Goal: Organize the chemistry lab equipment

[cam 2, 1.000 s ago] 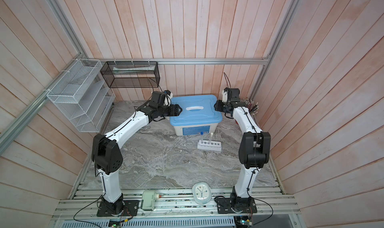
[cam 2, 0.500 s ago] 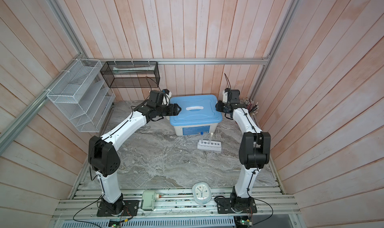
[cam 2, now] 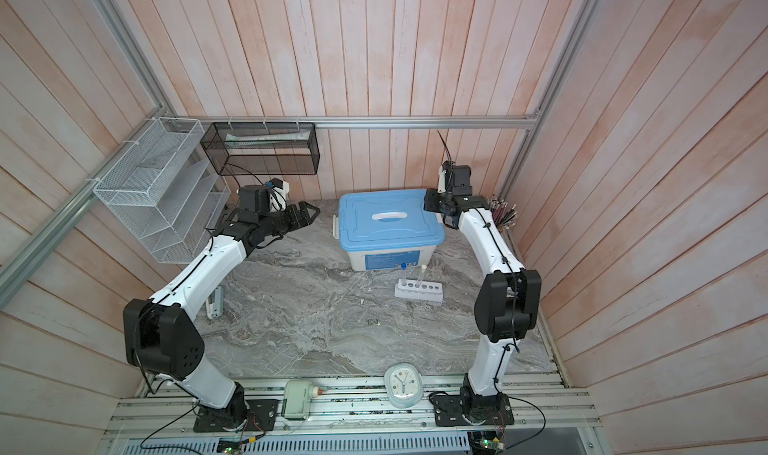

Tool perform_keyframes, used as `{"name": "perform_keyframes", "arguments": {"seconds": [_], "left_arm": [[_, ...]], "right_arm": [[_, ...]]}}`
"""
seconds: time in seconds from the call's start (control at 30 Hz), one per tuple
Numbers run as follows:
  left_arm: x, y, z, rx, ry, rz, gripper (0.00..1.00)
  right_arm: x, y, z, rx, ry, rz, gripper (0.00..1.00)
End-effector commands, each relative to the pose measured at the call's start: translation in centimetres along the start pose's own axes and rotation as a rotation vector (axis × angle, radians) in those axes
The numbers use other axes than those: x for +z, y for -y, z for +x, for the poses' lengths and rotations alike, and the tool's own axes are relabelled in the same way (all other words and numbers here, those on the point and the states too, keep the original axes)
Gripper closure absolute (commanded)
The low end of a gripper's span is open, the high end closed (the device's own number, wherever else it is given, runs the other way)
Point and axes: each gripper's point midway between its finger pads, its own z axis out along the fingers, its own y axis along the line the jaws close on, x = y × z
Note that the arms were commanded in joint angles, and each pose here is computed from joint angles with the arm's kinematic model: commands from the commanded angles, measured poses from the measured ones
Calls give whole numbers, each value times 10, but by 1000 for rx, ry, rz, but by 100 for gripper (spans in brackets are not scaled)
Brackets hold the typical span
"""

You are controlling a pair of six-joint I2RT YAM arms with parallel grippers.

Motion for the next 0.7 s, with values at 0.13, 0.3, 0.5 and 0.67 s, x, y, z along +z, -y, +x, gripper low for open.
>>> {"name": "perform_keyframes", "arguments": {"seconds": [0.13,0.3,0.5,0.67], "left_arm": [[16,19,1,-34,-25,148,10],[28,17,8,-60,-52,191,10],[39,18,12,-89,-68,238,10],[47,13,17,-100,-83,236,10]], "right_arm": [[-12,-101,3,-145,31,-163,46],[-1,-148,18,-191,12,-262,48],[21,-172,38,-219,-30,-296,49],[33,-179,55,-236,-54,-301,50]]}}
